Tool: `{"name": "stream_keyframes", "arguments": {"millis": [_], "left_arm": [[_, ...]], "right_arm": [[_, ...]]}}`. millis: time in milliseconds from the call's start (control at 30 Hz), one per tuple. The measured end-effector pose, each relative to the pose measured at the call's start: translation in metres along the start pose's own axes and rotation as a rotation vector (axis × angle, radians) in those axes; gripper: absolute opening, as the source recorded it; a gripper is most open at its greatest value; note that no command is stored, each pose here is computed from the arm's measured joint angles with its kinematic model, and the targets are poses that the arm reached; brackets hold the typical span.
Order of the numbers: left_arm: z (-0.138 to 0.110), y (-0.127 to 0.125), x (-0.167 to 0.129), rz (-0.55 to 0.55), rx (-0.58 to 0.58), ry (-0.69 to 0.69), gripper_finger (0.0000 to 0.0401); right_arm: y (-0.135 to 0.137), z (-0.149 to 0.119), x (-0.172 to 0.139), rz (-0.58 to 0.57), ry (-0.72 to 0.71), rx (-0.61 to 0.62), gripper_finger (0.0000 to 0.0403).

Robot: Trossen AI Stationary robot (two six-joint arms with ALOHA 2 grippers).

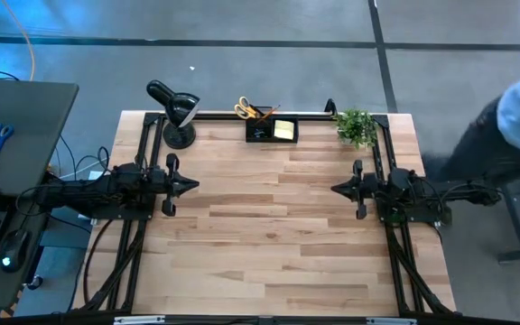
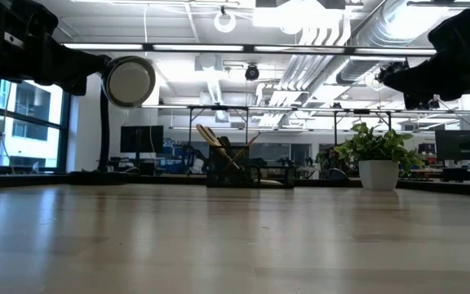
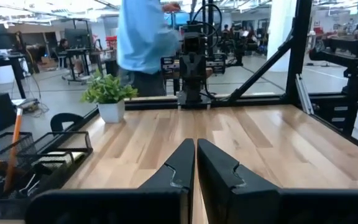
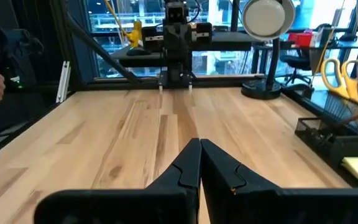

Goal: Pick and place office supplies into organizer
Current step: Return to Home Position

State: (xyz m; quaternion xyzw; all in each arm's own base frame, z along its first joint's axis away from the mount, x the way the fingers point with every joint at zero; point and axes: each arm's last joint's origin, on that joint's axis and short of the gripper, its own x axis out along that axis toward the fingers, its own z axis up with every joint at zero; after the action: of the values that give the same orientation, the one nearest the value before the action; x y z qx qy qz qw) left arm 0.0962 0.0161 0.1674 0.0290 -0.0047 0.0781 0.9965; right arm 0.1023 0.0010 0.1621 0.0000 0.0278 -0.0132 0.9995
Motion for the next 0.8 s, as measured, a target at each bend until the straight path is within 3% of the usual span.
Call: {"name": "stream_keyframes", "arguments": {"millis": [800], "left_arm": [[0.0,0.0001,0.0,0.004,-0.001,0.0,0.001]], "right_arm": [[0.0001,-0.0001,0.0,0.002,0.001,-0.002,0.0]]}}
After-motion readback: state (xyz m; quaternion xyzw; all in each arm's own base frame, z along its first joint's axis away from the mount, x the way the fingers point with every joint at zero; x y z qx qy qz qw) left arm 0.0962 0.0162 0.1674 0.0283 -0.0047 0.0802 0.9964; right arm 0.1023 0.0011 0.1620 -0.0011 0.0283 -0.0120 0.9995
